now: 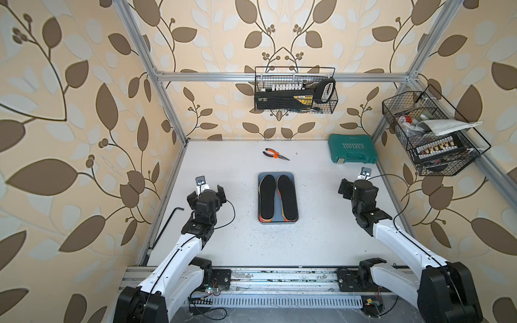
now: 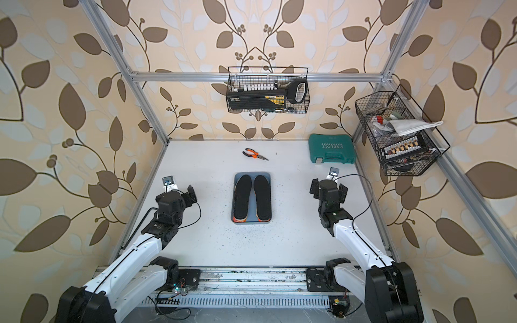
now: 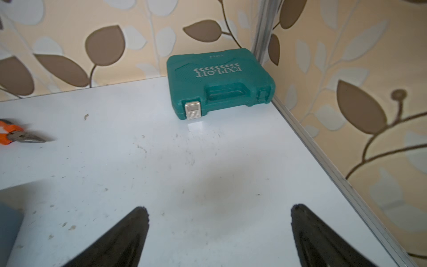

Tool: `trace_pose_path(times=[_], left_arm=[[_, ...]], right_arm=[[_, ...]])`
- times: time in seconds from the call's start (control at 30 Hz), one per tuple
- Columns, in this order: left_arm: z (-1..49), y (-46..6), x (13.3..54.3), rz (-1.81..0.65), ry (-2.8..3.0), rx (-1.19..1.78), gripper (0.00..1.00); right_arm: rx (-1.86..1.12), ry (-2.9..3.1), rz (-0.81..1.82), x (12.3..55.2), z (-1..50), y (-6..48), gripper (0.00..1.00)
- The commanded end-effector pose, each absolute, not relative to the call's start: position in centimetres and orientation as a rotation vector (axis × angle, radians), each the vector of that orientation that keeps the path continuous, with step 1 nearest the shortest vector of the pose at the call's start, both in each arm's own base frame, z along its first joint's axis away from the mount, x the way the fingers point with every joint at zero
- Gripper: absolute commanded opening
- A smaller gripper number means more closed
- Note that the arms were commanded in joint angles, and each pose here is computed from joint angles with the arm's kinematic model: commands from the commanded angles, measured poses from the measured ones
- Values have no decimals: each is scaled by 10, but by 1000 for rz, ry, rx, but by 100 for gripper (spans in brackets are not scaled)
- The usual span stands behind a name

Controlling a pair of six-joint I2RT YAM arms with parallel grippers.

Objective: Put the insoles into the storage box
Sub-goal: Reset both arms

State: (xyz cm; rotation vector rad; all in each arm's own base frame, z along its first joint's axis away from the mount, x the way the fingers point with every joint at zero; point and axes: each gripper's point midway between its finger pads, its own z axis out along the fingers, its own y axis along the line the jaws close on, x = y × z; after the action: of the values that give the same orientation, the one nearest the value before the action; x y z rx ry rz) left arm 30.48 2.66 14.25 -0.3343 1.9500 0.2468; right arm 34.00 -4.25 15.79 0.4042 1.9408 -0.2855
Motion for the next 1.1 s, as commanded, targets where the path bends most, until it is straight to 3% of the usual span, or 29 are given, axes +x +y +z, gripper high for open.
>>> trace_pose_path(times=[0.0,0.4,0.97,1.07], left_arm=[[146,53,312,325,1870,-374,99],[121,65,336,206,1784,-391,99],[86,58,361,104,1903,-326,99],[87,38,361,35,1892,-200,99]], right_arm=[[408,1895,-245,347,157,-45,99],[405,2008,-325,374,106,-51,99],[404,1931,-461,380,108,-60,99],[375,1856,-463,371,118,-51,99]])
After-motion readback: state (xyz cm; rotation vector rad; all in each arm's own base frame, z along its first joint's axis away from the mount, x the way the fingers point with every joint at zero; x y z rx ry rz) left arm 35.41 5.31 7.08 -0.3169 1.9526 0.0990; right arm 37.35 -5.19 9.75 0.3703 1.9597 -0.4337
